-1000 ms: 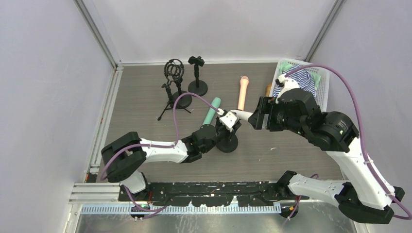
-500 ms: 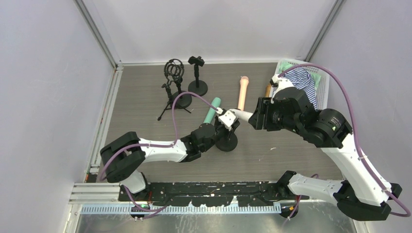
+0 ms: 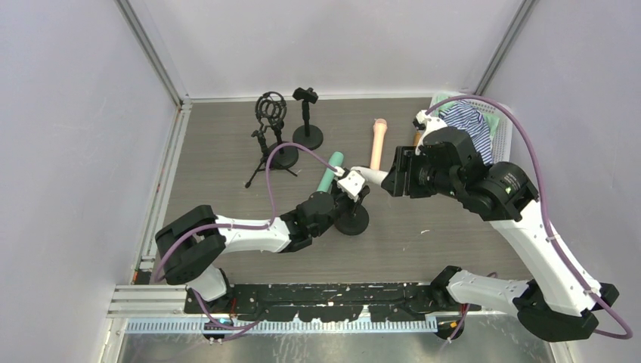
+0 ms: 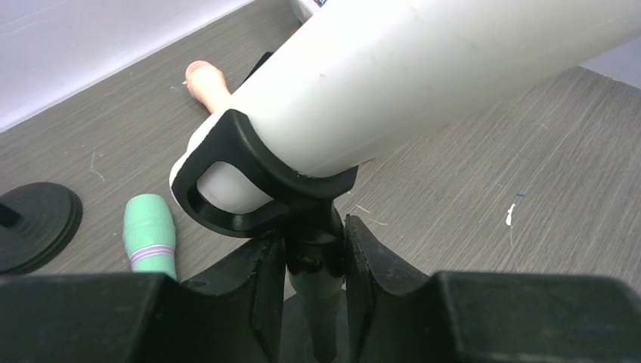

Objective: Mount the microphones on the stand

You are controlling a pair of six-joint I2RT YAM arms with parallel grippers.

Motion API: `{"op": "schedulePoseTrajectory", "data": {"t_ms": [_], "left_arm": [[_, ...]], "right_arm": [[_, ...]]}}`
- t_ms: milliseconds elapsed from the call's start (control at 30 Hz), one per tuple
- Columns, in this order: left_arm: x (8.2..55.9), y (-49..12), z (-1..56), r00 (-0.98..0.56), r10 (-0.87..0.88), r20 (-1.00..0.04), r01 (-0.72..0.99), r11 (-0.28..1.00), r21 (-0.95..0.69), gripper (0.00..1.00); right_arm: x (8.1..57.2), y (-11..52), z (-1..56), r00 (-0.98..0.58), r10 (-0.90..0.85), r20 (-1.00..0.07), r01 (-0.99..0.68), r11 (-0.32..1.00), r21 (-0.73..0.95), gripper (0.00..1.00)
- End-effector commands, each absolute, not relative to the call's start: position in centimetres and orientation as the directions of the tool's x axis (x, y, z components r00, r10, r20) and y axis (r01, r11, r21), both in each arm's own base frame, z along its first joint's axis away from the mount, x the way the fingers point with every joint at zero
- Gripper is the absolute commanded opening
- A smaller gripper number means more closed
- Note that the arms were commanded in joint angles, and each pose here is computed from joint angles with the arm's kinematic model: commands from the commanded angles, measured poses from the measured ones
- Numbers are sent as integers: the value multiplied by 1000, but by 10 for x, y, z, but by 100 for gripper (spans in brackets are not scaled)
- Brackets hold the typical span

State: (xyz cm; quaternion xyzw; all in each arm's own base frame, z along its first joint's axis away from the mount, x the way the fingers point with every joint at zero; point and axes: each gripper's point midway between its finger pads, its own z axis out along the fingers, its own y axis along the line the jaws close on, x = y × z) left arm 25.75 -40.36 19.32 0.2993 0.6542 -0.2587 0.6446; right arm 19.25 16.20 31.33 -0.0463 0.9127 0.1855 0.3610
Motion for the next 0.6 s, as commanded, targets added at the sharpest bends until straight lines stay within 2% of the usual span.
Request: {"op": "schedulePoseTrajectory", "data": {"t_ms": [0,567], "left_arm": [[205,-438,245,144,-50,-988,857,506,99,0],[194,-445,243,166,-31,-986,869,477,131,0]], "right_arm": [[218,183,265,-816,-24,-578,-216,940,266,1],[243,192,216,-878,-112,-465,-214,962,172,1]]}}
